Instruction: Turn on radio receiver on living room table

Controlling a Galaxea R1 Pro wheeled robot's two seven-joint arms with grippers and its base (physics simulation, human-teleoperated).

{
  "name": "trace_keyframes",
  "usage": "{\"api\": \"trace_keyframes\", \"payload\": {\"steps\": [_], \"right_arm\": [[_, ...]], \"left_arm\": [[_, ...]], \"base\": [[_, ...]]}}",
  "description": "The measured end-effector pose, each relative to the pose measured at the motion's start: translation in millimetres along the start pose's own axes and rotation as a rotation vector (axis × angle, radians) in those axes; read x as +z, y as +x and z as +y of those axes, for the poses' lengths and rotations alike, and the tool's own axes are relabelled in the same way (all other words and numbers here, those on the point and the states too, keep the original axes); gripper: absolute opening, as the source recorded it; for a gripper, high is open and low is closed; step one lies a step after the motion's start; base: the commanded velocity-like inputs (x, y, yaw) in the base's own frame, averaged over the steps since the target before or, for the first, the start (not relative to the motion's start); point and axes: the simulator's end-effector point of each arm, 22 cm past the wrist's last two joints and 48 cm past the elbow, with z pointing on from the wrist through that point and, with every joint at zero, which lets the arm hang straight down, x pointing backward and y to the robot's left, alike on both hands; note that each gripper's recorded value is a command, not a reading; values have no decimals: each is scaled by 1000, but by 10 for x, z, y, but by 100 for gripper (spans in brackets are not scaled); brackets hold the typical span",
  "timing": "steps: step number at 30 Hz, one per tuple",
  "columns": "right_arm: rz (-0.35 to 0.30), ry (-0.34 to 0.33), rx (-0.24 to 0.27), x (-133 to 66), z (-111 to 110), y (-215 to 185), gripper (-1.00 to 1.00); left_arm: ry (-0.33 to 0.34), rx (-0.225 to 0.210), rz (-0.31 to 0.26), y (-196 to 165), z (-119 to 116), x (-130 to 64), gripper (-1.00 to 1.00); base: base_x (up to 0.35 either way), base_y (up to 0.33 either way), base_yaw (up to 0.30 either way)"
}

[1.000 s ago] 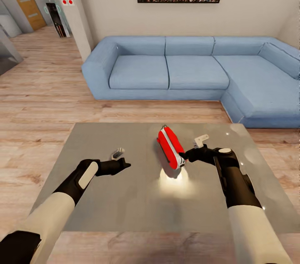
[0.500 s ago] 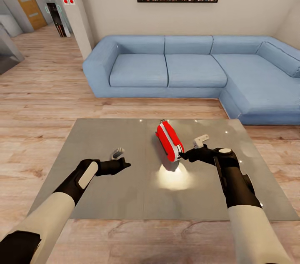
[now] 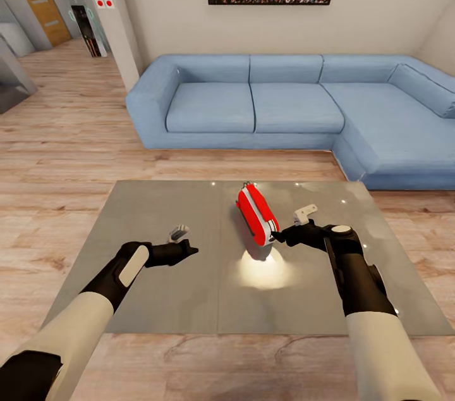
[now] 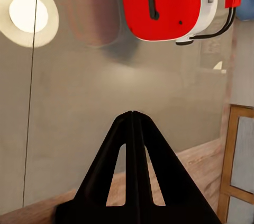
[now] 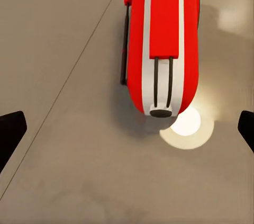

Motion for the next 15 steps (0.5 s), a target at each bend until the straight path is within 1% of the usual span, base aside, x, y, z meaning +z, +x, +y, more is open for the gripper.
{"api": "trace_keyframes", "payload": {"steps": [11, 15], "right_arm": [[-16, 11, -5, -71, -27, -82, 100], [-21, 14, -7, -100, -35, -112, 100]], "left_arm": [[4, 12, -11, -47, -71, -51, -100], [3, 28, -5, -32, -106, -55, -100]], "base": [[0, 0, 0], [0, 0, 0]]}}
